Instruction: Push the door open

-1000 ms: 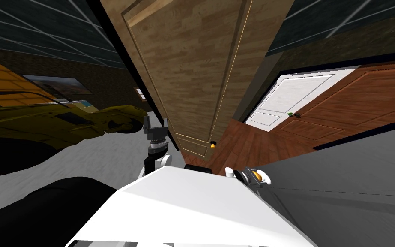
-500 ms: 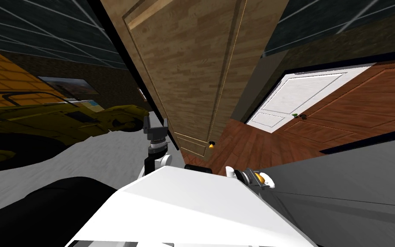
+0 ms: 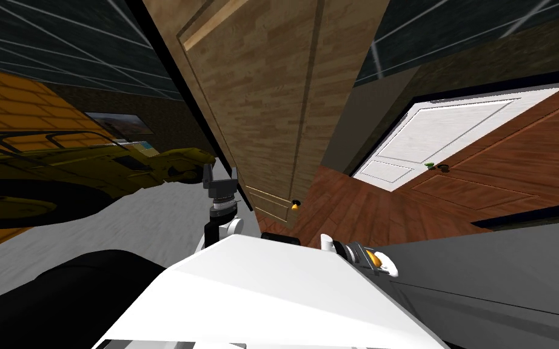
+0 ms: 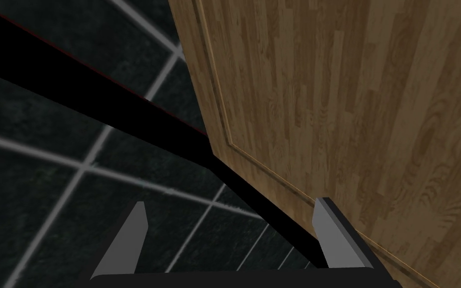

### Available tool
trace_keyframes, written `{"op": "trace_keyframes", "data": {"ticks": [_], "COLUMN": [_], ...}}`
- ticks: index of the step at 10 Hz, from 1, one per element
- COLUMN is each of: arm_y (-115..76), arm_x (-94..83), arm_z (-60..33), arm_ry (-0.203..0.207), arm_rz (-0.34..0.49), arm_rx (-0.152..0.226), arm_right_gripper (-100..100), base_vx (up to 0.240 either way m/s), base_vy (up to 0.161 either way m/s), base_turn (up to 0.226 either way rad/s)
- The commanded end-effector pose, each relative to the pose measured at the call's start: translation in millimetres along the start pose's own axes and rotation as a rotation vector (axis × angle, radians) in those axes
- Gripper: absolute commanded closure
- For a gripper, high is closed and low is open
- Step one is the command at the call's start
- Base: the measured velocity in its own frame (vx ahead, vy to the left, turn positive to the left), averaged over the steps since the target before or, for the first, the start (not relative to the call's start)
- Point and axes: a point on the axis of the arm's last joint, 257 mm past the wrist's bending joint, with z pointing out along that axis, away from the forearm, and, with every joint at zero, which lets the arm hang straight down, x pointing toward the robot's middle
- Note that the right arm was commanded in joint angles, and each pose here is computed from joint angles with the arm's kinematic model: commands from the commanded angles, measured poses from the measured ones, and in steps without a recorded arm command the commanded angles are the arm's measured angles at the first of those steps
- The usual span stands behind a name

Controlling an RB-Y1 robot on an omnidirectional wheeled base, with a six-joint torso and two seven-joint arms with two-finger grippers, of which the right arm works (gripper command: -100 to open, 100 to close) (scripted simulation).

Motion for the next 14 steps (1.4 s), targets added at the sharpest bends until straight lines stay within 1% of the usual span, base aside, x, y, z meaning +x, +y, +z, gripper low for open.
{"op": "trace_keyframes", "data": {"ticks": [1,5,9,10,12,14], "arm_y": [16.0,33.1,48.5,55.5,61.4,71.4], "arm_x": [4.4,1.9,-2.1,-4.3,-6.7,-11.2], "arm_z": [5.8,1.7,-6.8,-12.1,-17.9,-29.7], "arm_ry": [0.017,0.008,-0.007,-0.016,-0.026,-0.046], "arm_rz": [-0.004,-0.009,-0.018,-0.024,-0.030,-0.042], "arm_rx": [-0.059,-0.152,-0.237,-0.276,-0.310,-0.367], "arm_right_gripper": [100,100,100,100,100,100], "base_vx": [0.012,0.000,-0.002,-0.001,-0.007,-0.016], "base_vy": [-0.113,-0.092,-0.112,-0.124,-0.126,-0.160], "base_turn": [0.086,0.085,0.072,0.126,0.070,0.097]}}
